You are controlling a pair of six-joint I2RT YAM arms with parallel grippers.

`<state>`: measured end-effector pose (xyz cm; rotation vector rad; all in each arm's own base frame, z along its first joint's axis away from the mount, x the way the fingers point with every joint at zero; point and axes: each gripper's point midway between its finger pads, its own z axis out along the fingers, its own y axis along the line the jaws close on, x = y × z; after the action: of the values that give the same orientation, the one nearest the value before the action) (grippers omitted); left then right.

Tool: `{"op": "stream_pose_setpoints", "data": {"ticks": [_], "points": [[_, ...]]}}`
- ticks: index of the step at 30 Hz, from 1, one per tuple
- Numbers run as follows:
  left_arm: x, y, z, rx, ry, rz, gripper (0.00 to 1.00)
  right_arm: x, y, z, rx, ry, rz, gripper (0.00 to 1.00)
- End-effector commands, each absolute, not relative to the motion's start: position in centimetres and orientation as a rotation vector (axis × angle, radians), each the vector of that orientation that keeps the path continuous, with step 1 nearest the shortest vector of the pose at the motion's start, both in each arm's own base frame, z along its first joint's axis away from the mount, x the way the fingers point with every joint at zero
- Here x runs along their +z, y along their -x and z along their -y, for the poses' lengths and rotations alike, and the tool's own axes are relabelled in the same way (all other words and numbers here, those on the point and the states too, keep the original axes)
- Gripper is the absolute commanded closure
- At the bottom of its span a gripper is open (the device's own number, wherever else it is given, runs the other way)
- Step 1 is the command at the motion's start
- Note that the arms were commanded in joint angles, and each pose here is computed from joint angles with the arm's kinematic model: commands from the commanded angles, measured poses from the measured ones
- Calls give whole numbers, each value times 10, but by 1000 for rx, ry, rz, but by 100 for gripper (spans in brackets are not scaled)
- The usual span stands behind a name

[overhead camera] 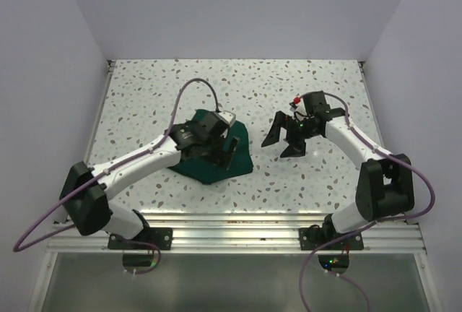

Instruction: Prepare the surgical pack

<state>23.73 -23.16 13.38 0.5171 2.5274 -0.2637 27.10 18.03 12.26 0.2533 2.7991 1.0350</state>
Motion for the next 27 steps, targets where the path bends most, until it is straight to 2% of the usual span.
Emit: {"op": "stream_pose_setpoints", "data": {"ticks": [1, 6, 13, 19, 23, 24, 27], "points": [[120, -251, 224, 49, -544, -2536, 0, 129, -262, -172, 986, -233, -2771, 1], [105, -270, 239, 132, -560, -2552, 0, 128, -252, -170, 981, -241, -2771, 1], [78, -277, 235, 273, -597, -2593, 11, 118, -245, -168, 979, -252, -2788, 1], [73, -285, 230, 359, -612, -2575, 13, 111, -245, -170, 996, -267, -2799, 1], [73, -289, 230, 386, -623, -2566, 25, 108, -247, -171, 1006, -276, -2799, 1], [73, -290, 230, 394, -625, -2564, 32, 108, -247, -172, 1010, -275, -2799, 1], [72, -291, 231, 401, -635, -2569, 43, 108, -249, -173, 1017, -272, -2798, 1]]}}
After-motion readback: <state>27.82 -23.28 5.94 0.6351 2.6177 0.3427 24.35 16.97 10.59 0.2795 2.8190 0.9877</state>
